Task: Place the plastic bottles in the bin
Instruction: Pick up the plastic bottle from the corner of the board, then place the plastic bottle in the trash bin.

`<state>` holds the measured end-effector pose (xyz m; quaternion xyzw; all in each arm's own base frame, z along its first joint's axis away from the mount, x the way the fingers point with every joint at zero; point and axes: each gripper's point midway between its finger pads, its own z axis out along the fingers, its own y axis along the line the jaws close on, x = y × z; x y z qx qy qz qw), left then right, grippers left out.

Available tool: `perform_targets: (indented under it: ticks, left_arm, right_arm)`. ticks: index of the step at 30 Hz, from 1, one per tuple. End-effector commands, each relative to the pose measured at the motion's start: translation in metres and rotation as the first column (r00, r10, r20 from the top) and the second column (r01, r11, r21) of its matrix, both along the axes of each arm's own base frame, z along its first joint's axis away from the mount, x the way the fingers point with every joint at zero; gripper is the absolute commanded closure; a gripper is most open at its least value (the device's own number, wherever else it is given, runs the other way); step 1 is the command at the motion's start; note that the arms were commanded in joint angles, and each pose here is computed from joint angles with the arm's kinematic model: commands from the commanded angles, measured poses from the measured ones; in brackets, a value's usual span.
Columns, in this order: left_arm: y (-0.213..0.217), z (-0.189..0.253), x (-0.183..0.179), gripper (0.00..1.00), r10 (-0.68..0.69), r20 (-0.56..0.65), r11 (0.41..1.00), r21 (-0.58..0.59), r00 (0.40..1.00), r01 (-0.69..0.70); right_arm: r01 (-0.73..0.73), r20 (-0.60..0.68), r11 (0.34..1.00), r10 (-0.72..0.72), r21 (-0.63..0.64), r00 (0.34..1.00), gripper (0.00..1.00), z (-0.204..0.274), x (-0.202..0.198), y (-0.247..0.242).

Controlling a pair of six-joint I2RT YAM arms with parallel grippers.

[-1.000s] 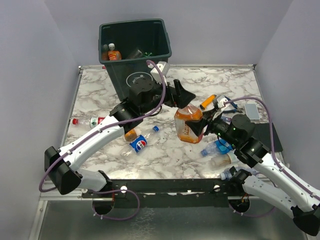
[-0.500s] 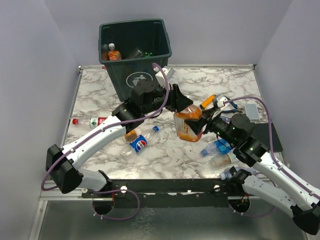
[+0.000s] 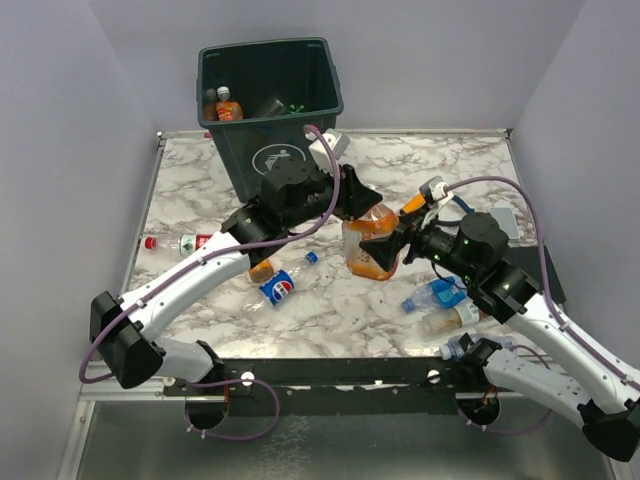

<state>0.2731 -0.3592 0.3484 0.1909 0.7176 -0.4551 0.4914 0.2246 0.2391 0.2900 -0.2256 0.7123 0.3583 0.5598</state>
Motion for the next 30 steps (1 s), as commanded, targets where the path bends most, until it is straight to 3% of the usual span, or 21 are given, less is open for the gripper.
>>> perform_targets:
  ticks: [1, 5, 8, 18, 24, 29, 30]
  left_arm:
    - [0.036, 0.065, 0.037, 1.0, 0.247, 0.191, 0.969, -0.037, 0.95, -0.245]
    - [0.07, 0.118, 0.068, 1.0, 0.455, 0.272, 0.89, -0.116, 0.848, -0.44]
    - [0.1, 0.16, 0.081, 1.0, 0.589, 0.334, 0.808, -0.224, 0.736, -0.546]
    - [0.184, 0.266, 0.118, 1.0, 0.827, 0.458, 0.533, -0.456, 0.325, -0.712]
    - [0.211, 0.285, 0.138, 1.0, 0.859, 0.502, 0.414, -0.563, 0.102, -0.716]
    - [0.239, 0.262, 0.184, 1.0, 0.834, 0.55, 0.315, -0.527, -0.034, -0.789]
    - [0.248, 0.246, 0.198, 1.0, 0.842, 0.538, 0.299, -0.522, -0.037, -0.799]
  right_arm:
    - [-0.161, 0.035, 0.979, 0.158, 0.123, 0.987, 0.0, 0.065, -0.037, 0.009]
    - [-0.235, 0.121, 0.953, 0.214, 0.193, 0.969, 0.0, 0.117, -0.061, 0.004]
    - [-0.248, 0.16, 0.946, 0.216, 0.21, 0.963, 0.0, 0.132, -0.071, -0.003]
    - [-0.052, 0.078, 0.974, 0.036, 0.22, 0.996, 0.0, 0.082, -0.049, -0.024]
    - [-0.042, -0.026, 0.977, 0.048, 0.21, 0.999, 0.02, 0.041, -0.051, -0.02]
    - [-0.01, -0.084, 0.98, 0.027, 0.198, 0.996, 0.03, 0.016, -0.05, -0.023]
    - [0.0, -0.086, 0.981, 0.017, 0.192, 0.996, 0.03, 0.013, -0.05, -0.025]
